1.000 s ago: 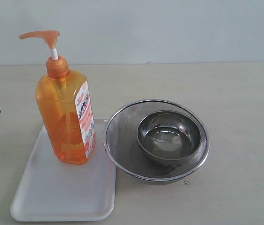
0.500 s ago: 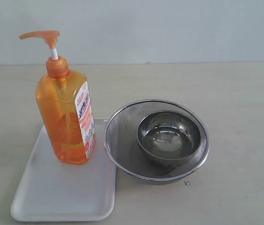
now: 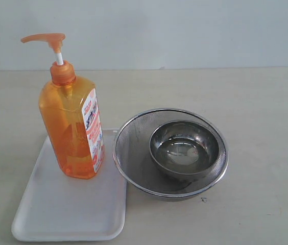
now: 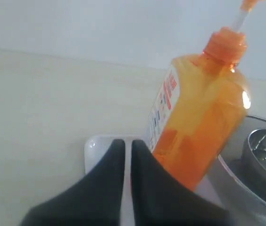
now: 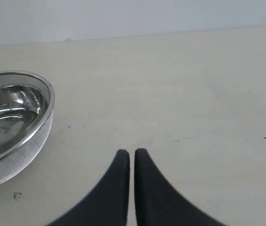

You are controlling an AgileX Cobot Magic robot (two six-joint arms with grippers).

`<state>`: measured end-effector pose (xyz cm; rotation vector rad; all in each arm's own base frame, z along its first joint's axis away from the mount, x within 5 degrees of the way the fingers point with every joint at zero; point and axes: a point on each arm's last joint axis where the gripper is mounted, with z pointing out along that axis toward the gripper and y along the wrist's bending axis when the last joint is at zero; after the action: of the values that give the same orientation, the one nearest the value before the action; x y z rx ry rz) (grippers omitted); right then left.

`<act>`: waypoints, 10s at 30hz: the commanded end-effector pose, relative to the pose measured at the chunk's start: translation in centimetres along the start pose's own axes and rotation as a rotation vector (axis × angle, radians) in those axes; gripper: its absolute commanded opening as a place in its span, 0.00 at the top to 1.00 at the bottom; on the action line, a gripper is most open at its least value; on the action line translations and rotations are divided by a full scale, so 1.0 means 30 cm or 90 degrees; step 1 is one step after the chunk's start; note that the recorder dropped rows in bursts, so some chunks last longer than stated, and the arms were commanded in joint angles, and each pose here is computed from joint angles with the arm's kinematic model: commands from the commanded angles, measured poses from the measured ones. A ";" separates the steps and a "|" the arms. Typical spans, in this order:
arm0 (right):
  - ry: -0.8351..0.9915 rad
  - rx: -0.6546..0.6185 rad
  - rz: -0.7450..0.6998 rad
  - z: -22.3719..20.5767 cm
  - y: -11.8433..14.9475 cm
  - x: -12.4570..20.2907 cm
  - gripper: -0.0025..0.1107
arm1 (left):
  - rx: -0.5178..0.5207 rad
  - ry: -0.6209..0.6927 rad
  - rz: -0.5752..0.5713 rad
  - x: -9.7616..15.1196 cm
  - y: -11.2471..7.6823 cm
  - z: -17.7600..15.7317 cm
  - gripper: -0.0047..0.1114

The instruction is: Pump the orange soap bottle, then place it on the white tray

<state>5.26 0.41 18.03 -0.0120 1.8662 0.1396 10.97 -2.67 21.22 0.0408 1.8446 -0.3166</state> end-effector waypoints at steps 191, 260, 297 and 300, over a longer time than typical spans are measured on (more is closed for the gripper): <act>-0.005 0.001 -0.002 0.001 0.000 0.002 0.98 | 0.248 0.061 0.013 0.060 -0.100 0.358 0.92; -0.005 0.001 -0.002 0.001 0.000 0.002 0.98 | 0.179 0.088 0.162 0.001 -0.081 0.247 0.22; -0.116 0.011 -0.139 -0.004 0.001 -0.051 0.98 | 0.357 0.133 0.161 0.005 -0.161 0.141 0.22; -0.116 0.011 -0.139 -0.004 0.001 -0.051 0.98 | 0.341 0.147 0.174 0.012 -0.152 0.144 0.22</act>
<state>5.59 0.33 19.52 -0.1745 1.6872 -0.0120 14.13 -8.26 20.83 0.7184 1.8823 -0.6374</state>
